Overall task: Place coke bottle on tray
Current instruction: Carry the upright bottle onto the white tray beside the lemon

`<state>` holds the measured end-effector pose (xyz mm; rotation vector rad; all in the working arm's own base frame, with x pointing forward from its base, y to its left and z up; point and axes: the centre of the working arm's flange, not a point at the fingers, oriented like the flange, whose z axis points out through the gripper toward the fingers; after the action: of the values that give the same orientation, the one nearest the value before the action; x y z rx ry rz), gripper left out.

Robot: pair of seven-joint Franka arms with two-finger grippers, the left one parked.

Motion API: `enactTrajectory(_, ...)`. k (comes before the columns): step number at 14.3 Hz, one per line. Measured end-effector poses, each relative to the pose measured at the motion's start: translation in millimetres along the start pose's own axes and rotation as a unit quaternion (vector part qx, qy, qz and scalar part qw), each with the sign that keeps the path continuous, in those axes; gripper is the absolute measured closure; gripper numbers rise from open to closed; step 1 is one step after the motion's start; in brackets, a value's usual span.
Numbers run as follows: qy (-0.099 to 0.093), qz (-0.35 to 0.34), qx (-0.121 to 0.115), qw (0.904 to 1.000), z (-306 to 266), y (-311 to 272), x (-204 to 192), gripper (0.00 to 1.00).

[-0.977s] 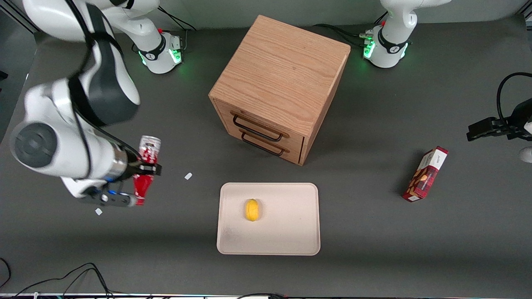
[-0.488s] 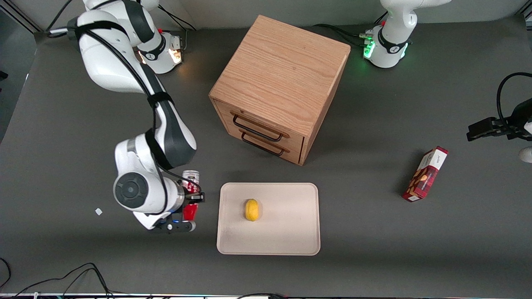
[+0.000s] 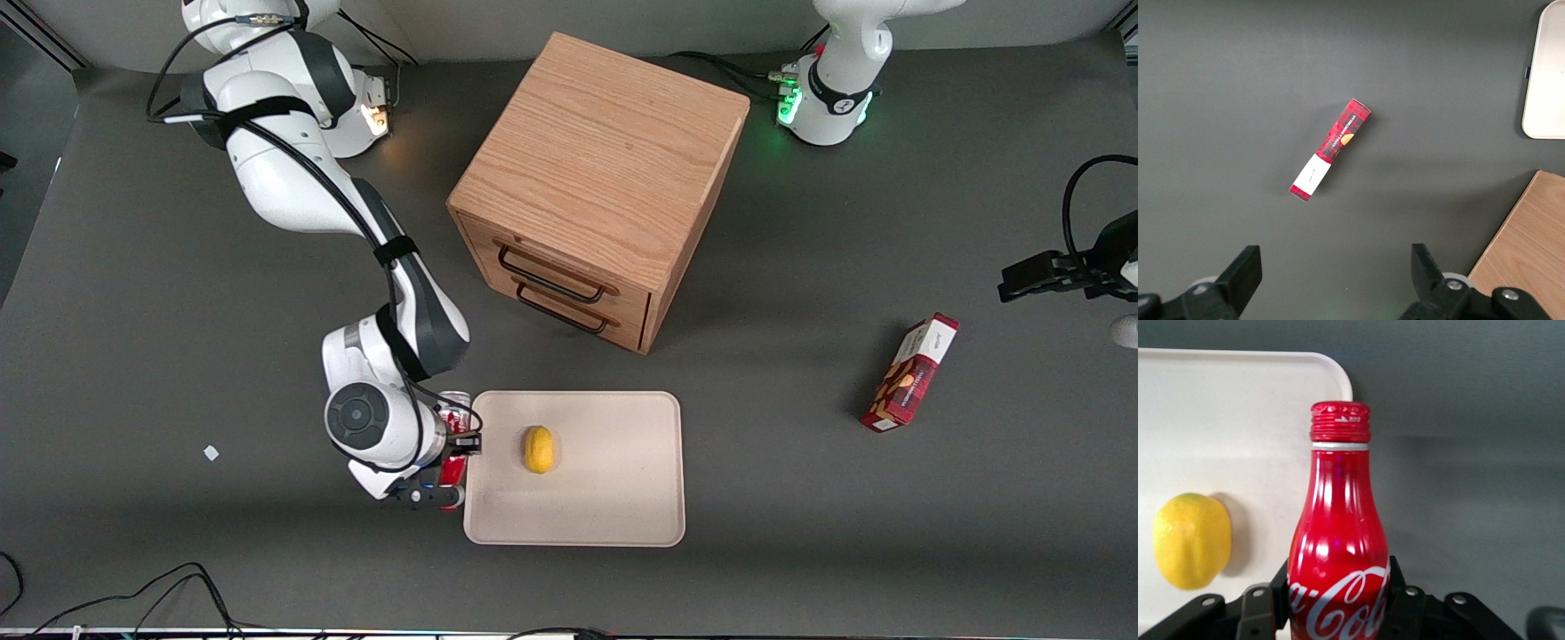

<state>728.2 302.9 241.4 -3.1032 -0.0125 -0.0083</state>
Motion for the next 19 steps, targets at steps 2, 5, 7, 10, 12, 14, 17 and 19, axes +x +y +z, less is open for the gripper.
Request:
enactTrajectory(2, 0.006, -0.001, 0.002, 1.0, 11.7, -2.4, 0.5, 0.44)
enactTrajectory(5, 0.012, -0.001, 0.004, 0.9999, 21.7, -3.3, 1.6, 0.44)
enactTrajectory(7, 0.013, -0.001, 0.004, 0.9999, 29.8, -3.3, 1.5, 0.44)
enactTrajectory(10, 0.016, 0.0, 0.005, 0.9999, 39.9, -5.4, 1.0, 0.44)
enactTrajectory(12, 0.021, 0.006, 0.007, 0.9997, 47.2, -12.8, -1.6, 0.44)
enactTrajectory(14, 0.022, 0.008, 0.008, 0.9997, 53.8, -18.4, -4.2, 0.44)
enactTrajectory(17, 0.026, 0.01, 0.009, 0.9996, 58.8, -18.5, -3.9, 0.38)
enactTrajectory(19, 0.029, 0.011, 0.01, 0.9995, 57.4, -18.8, -3.0, 0.2)
